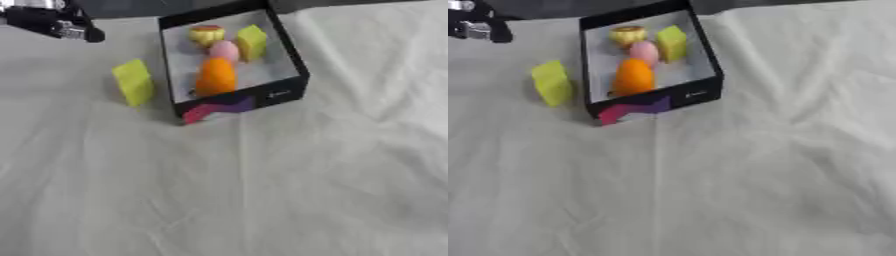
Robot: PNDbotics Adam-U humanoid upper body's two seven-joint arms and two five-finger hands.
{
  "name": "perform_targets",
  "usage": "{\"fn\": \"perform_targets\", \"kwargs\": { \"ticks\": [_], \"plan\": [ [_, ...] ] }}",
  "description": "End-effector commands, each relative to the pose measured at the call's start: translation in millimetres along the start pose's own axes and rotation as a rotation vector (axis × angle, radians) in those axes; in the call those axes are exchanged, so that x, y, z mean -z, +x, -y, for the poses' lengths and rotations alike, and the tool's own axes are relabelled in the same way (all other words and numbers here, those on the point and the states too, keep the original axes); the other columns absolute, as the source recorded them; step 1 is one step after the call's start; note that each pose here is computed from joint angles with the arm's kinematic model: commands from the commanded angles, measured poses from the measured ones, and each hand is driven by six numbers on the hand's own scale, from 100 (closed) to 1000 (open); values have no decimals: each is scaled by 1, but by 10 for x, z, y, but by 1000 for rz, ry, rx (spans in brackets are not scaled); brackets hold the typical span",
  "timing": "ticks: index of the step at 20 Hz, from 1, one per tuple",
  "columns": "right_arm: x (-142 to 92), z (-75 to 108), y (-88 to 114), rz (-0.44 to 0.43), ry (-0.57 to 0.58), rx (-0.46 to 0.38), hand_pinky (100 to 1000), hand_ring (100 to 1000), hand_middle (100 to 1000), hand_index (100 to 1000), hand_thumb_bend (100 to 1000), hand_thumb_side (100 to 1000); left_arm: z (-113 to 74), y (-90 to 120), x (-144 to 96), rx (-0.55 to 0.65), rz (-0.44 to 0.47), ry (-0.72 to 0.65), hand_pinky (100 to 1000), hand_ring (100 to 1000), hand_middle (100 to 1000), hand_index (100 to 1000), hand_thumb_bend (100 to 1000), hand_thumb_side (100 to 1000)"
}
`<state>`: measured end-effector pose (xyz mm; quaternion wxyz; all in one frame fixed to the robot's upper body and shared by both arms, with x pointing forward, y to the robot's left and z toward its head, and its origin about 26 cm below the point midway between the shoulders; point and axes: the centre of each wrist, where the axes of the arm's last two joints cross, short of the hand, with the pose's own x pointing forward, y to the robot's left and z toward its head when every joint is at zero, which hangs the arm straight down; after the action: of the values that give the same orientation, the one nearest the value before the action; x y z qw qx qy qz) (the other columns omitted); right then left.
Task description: Pick up objects on the table and place them in the box.
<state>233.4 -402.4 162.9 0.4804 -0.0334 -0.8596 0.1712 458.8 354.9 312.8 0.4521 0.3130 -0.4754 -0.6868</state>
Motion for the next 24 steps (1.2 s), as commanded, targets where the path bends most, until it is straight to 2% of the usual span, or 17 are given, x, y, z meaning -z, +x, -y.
{"fn": "perform_targets", "kwargs": {
  "ticks": [1, 7, 10, 11, 12, 14, 15, 16, 18, 21, 24],
  "plan": [
    [26, 33, 85, 13, 1, -28, 899, 611, 622, 858, 100, 552, -29, -19, -15, 71, 12, -73, 985, 886, 795, 858, 570, 1000],
    [26, 30, 82, 8, -1, -28, 899, 608, 619, 856, 100, 554, 79, 4, 97, 81, 25, -114, 989, 884, 790, 857, 542, 994],
    [19, 27, 77, 1, -2, -27, 899, 606, 618, 855, 100, 557, 114, 19, 144, 70, 32, -116, 988, 883, 792, 862, 473, 812],
    [18, 26, 76, -1, -3, -27, 899, 606, 618, 855, 100, 557, 120, 24, 154, 66, 35, -115, 988, 883, 792, 862, 473, 812],
    [14, 25, 74, -4, -3, -28, 899, 605, 617, 855, 100, 558, 132, 25, 166, 54, 41, -111, 983, 874, 785, 863, 417, 695],
    [4, 25, 70, -11, -5, -29, 899, 604, 617, 854, 100, 559, 164, 13, 181, 16, 48, -95, 980, 868, 780, 880, 359, 602],
    [0, 26, 69, -15, -6, -31, 900, 604, 616, 854, 100, 560, 181, 2, 178, -8, 46, -80, 975, 861, 772, 876, 339, 515],
    [-9, 28, 67, -20, -8, -33, 900, 602, 616, 853, 100, 561, 200, -10, 168, -39, 38, -55, 973, 855, 766, 876, 313, 346],
    [-24, 30, 63, -30, -10, -37, 900, 601, 614, 852, 100, 565, 242, -11, 152, -108, 16, 1, 972, 854, 766, 877, 258, 351],
    [-34, 32, 60, -46, -15, -41, 900, 599, 613, 851, 100, 569, 277, 24, 126, -191, 1, 52, 968, 850, 766, 879, 235, 339],
    [-39, 31, 58, -56, -17, -45, 900, 597, 611, 850, 100, 572, 285, 62, 109, -245, 9, 55, 963, 845, 762, 877, 187, 422]
  ]
}}
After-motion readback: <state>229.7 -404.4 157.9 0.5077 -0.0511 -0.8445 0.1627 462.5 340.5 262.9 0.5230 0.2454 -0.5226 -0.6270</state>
